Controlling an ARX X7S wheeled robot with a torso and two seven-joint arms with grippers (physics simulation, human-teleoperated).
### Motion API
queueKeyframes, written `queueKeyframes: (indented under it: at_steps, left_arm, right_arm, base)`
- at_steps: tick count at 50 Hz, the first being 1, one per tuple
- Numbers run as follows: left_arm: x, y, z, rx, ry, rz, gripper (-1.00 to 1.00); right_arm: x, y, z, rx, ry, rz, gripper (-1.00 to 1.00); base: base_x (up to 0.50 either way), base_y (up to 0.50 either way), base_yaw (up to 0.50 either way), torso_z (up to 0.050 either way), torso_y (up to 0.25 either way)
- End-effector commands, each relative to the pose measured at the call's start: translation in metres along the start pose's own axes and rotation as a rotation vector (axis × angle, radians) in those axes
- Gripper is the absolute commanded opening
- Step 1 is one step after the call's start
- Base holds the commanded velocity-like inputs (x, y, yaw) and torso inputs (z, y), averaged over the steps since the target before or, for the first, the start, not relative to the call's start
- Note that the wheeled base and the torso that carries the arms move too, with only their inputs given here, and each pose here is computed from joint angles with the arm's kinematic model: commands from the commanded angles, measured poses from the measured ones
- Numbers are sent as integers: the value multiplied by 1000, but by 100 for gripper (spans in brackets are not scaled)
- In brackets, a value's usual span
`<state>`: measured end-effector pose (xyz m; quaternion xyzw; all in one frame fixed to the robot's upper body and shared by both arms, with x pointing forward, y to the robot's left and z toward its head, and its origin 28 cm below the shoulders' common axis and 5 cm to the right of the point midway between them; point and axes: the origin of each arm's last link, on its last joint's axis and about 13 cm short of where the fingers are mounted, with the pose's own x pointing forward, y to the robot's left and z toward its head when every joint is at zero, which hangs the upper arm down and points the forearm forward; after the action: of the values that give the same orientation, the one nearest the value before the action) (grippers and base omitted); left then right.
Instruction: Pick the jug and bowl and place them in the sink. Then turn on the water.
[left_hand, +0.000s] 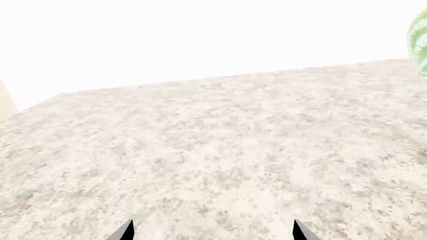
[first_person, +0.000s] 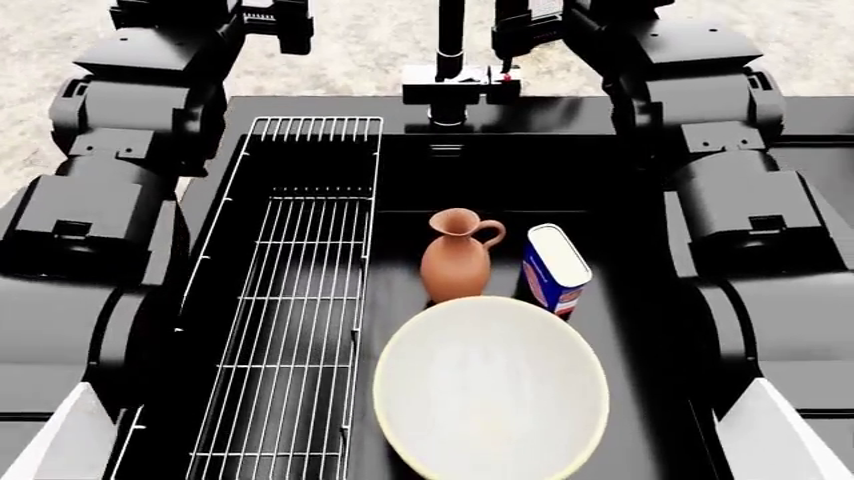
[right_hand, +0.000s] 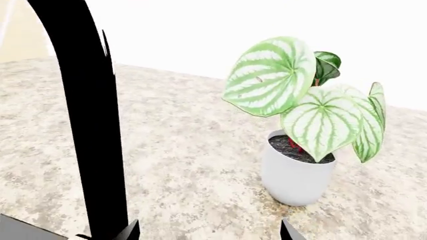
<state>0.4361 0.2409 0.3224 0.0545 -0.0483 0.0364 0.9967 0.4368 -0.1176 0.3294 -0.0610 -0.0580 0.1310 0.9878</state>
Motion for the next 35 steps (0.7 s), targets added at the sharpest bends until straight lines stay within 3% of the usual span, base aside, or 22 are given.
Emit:
queueKeyframes:
  at_steps: [1, 26, 35]
  left_arm:
    - [0, 1, -1, 6, 2, 3, 100]
    - [0, 0, -3, 9, 4, 0, 100]
    - [0, 2, -2, -2, 0, 4, 100]
  right_arm:
    - [1, 2, -2, 5, 5, 8, 100]
    - [0, 2, -4, 6, 11, 8, 100]
    - [1, 2, -2, 2, 4, -1, 100]
  base:
    - [0, 0, 0, 0, -135]
    - [0, 0, 0, 0, -133]
    - [0, 0, 0, 0, -7]
